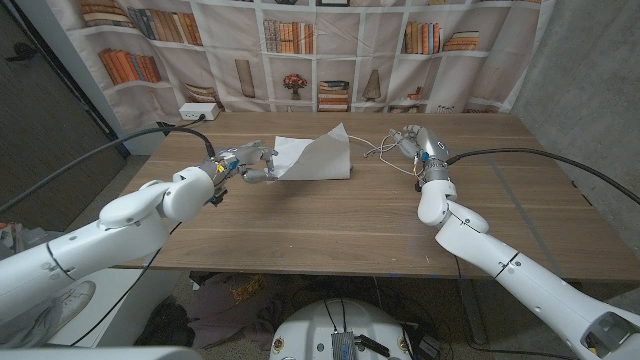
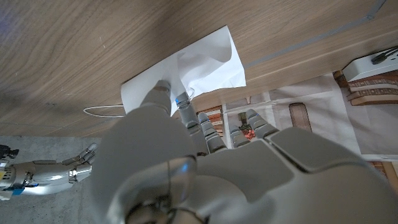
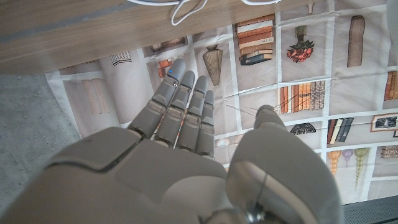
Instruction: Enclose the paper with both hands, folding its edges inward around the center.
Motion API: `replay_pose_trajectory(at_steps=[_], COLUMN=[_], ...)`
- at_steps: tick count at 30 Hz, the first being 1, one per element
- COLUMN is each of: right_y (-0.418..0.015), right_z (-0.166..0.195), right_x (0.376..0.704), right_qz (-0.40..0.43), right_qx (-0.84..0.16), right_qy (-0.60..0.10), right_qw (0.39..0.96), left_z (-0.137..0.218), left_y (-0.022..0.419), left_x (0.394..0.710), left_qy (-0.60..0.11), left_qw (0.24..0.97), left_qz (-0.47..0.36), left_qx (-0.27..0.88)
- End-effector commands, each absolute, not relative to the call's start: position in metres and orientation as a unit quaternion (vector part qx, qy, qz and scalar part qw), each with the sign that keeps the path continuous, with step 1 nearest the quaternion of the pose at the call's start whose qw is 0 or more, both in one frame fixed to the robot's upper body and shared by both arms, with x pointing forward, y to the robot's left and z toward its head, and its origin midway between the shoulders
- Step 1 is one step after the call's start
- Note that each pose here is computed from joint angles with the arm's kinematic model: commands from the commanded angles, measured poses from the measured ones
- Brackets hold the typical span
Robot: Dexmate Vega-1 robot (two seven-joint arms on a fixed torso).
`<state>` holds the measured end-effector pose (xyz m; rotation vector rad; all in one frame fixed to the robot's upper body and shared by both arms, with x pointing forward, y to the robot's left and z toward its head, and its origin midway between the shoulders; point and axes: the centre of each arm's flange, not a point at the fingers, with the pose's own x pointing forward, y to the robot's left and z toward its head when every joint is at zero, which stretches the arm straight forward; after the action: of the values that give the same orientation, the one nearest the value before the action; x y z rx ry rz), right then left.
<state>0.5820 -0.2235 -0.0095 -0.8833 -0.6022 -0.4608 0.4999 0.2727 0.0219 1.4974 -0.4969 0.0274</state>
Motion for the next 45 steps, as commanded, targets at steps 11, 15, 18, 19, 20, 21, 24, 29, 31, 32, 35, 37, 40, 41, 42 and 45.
replay_pose_trajectory(at_steps=[11,15,18,19,20,21,24,29,31,32,35,37,40,41,42,45], right_y=[-0.227,-0.227,-0.226,-0.226,-0.226,-0.226,-0.227,-0.228,-0.228,-0.227,-0.227,-0.228,-0.228,-0.227,-0.227,-0.226], right_z=[-0.010,-0.011,-0.012,-0.012,-0.012,-0.013,-0.013,-0.013,-0.013,-0.013,-0.013,-0.013,-0.014,-0.014,-0.015,-0.017], right_x=[0.584,0.585,0.585,0.585,0.586,0.586,0.586,0.585,0.585,0.585,0.584,0.584,0.583,0.582,0.582,0.582], right_qz=[-0.215,-0.214,-0.212,-0.213,-0.213,-0.213,-0.214,-0.213,-0.213,-0.212,-0.213,-0.214,-0.211,-0.210,-0.209,-0.206], right_qx=[-0.418,-0.418,-0.419,-0.418,-0.419,-0.418,-0.418,-0.419,-0.419,-0.419,-0.419,-0.416,-0.417,-0.417,-0.417,-0.418], right_qy=[-0.280,-0.278,-0.279,-0.277,-0.277,-0.275,-0.274,-0.276,-0.276,-0.276,-0.278,-0.278,-0.279,-0.280,-0.279,-0.279], right_qw=[0.837,0.838,0.838,0.838,0.839,0.839,0.839,0.838,0.838,0.838,0.838,0.839,0.839,0.839,0.839,0.840], left_z=[0.037,0.043,0.043,0.043,0.042,0.042,0.040,0.039,0.040,0.040,0.040,0.040,0.038,0.037,0.037,0.035], left_y=[0.299,0.308,0.310,0.310,0.310,0.309,0.306,0.299,0.296,0.295,0.290,0.287,0.285,0.284,0.283,0.282], left_x=[0.508,0.512,0.515,0.516,0.518,0.519,0.524,0.533,0.537,0.539,0.544,0.547,0.552,0.553,0.554,0.558], left_qy=[-0.217,-0.217,-0.221,-0.223,-0.224,-0.226,-0.233,-0.247,-0.252,-0.255,-0.261,-0.264,-0.267,-0.267,-0.267,-0.268], left_qw=[0.698,0.720,0.731,0.731,0.731,0.733,0.735,0.741,0.746,0.748,0.745,0.740,0.740,0.738,0.737,0.736], left_qz=[0.086,0.095,0.100,0.102,0.104,0.105,0.109,0.121,0.125,0.128,0.134,0.141,0.147,0.150,0.153,0.160], left_qx=[0.677,0.652,0.638,0.637,0.636,0.633,0.627,0.612,0.603,0.600,0.599,0.602,0.599,0.601,0.602,0.601])
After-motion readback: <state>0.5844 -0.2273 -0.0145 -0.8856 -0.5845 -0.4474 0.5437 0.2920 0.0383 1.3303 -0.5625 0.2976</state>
